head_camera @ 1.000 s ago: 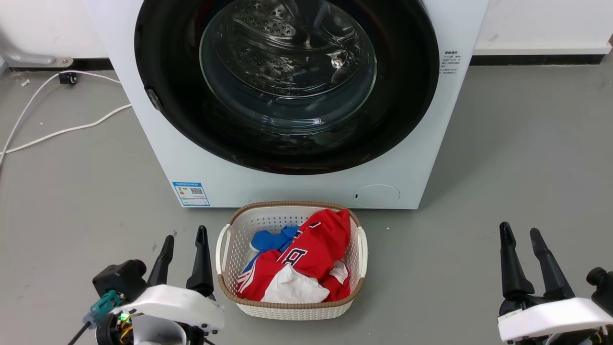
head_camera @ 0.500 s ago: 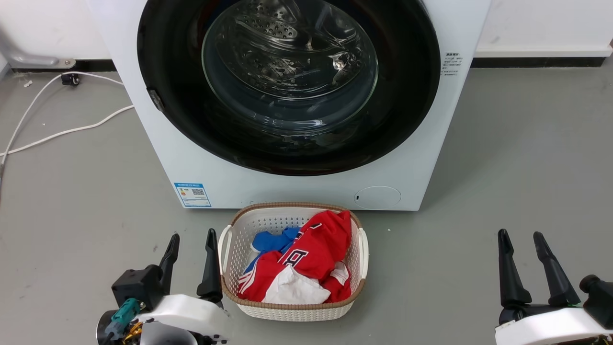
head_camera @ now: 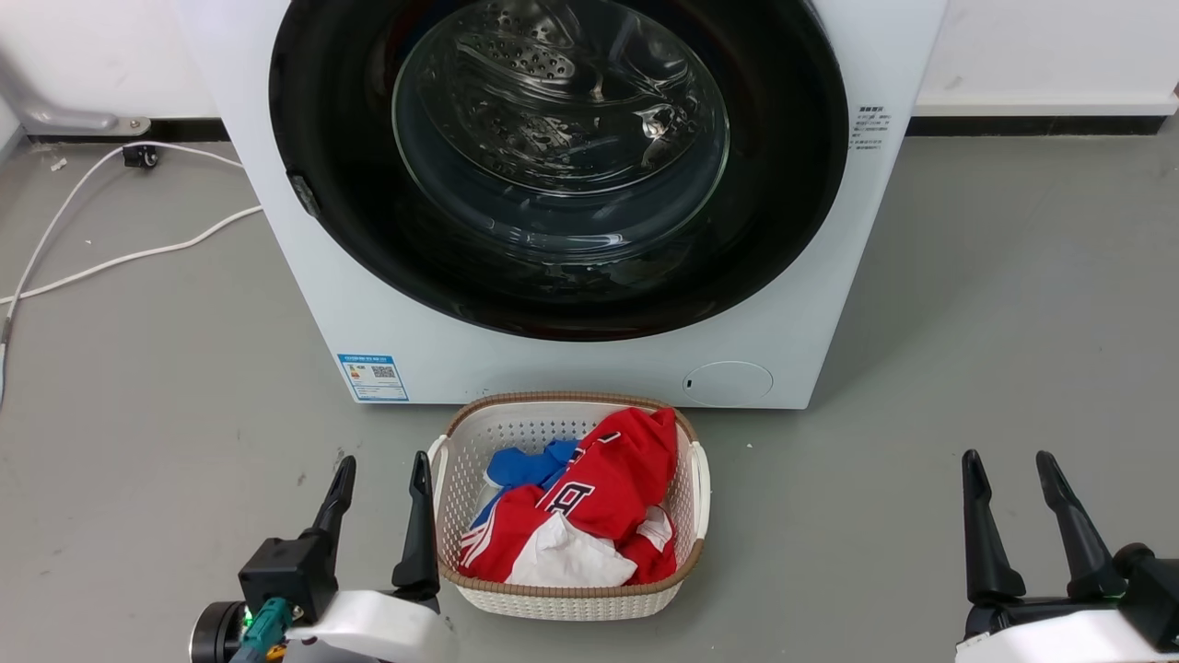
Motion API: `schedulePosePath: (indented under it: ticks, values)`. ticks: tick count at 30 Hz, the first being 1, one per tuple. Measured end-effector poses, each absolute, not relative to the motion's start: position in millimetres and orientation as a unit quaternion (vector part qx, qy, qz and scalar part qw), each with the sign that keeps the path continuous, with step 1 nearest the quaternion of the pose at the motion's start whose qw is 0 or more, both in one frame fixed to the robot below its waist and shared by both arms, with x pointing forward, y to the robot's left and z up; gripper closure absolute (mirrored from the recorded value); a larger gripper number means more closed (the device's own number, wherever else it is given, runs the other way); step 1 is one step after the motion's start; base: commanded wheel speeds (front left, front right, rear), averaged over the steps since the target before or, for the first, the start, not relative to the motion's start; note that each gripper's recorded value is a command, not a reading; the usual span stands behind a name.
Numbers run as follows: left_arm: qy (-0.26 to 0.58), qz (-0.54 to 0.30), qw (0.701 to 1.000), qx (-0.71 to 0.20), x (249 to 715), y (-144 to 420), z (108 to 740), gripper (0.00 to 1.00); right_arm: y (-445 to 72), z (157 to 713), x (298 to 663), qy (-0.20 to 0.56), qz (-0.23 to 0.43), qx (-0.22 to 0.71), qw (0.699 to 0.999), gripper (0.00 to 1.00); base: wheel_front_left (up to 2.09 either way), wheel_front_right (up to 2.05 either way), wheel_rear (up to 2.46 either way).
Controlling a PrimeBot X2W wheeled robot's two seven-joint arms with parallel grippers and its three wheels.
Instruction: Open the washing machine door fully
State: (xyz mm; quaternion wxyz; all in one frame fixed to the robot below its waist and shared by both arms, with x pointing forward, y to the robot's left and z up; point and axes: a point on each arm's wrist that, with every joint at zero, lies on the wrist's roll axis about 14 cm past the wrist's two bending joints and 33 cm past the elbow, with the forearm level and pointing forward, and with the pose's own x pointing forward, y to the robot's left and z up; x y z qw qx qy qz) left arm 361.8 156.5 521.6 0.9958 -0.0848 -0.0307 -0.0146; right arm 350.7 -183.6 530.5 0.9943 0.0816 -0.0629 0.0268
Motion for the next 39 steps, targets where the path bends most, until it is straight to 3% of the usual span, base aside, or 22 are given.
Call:
schedulePosePath:
  ticks: [39]
  values:
    - [-0.062,-0.025,0.998,0.001,350.3,154.9,519.2,0.00,-183.5,534.7,342.4,-0.086,0.031,0.024,0.996,0.00,0.00,0.00,0.00]
